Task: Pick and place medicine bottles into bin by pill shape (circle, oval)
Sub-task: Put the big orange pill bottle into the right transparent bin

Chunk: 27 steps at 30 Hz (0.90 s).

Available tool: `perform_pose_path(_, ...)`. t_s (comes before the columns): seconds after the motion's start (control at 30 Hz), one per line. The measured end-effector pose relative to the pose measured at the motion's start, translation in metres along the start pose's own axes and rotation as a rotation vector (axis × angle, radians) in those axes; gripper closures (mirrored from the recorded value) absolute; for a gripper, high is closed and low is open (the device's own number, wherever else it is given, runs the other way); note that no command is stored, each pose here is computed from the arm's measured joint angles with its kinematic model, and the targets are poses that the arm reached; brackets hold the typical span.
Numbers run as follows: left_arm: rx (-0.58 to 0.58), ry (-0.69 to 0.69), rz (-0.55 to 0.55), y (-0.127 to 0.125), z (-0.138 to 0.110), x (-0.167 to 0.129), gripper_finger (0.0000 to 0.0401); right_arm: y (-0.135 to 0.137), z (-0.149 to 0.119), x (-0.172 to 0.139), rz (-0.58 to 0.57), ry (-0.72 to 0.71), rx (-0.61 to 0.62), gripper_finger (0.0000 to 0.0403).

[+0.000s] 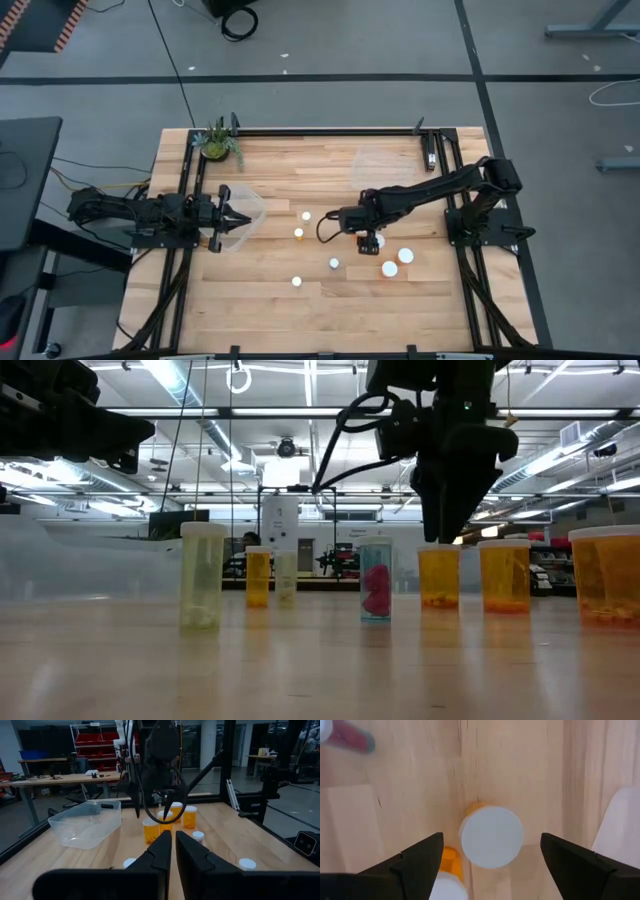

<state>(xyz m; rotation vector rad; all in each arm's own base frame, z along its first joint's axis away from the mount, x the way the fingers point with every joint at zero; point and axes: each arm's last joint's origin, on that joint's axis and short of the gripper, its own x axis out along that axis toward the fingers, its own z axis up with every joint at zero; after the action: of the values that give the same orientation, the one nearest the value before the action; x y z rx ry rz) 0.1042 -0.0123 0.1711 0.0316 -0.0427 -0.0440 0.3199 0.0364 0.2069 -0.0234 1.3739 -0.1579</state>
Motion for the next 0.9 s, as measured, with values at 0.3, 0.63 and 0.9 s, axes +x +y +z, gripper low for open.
perform_pose_path(0.3,0.0,0.001,0.0,0.0,0.0,0.0,0.0369,0.002,0.003,0.011,-0.007,0.019,-0.03,0.0061)
perform_pose_path(0.63,0.0,0.0,0.0,0.0,0.0,0.0,0.0366,-0.004,0.007,0.012,0.002,-0.01,-0.01,0.0071)
perform_pose_path(0.9,0.0,0.0,0.0,0.0,0.0,0.0,0.0373,-0.001,0.008,0.022,0.037,0.023,-0.011,0.0086)
